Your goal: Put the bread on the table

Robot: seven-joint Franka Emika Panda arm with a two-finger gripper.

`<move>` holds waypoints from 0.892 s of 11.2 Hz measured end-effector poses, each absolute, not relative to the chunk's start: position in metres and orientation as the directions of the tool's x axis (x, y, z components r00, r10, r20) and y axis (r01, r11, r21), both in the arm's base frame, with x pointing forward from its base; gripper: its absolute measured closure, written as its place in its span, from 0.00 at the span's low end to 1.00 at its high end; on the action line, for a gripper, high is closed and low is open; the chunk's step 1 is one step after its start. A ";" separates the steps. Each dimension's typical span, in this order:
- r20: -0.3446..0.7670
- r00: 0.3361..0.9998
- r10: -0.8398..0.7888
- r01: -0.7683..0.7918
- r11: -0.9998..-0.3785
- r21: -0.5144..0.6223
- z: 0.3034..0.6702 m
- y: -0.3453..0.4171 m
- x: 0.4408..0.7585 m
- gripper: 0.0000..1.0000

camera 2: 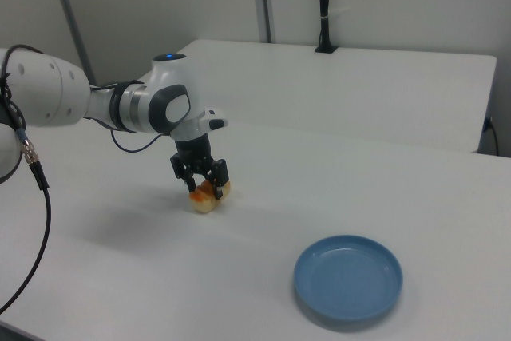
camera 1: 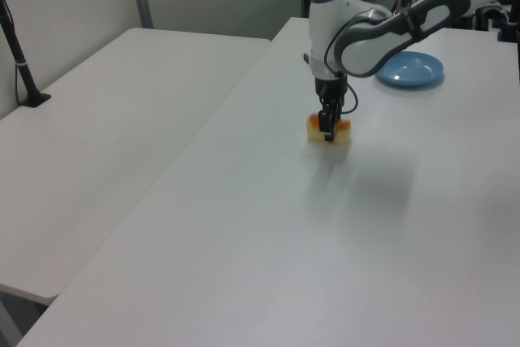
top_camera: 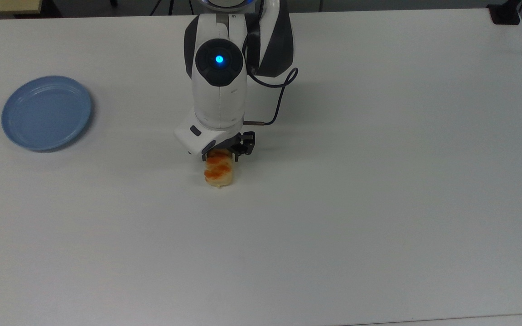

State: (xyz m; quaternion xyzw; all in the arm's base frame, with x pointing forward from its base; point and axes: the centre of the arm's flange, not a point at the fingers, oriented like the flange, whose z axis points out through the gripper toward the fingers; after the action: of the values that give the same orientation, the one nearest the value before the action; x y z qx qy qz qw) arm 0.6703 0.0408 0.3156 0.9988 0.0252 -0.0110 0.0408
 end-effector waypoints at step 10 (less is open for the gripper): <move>-0.007 1.000 -0.014 -0.013 -0.999 0.031 0.580 0.005 0.585 0.00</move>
State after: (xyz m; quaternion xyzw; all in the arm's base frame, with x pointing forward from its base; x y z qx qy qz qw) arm 0.5854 0.0054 0.5799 0.9998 -0.0067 -0.0036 0.0156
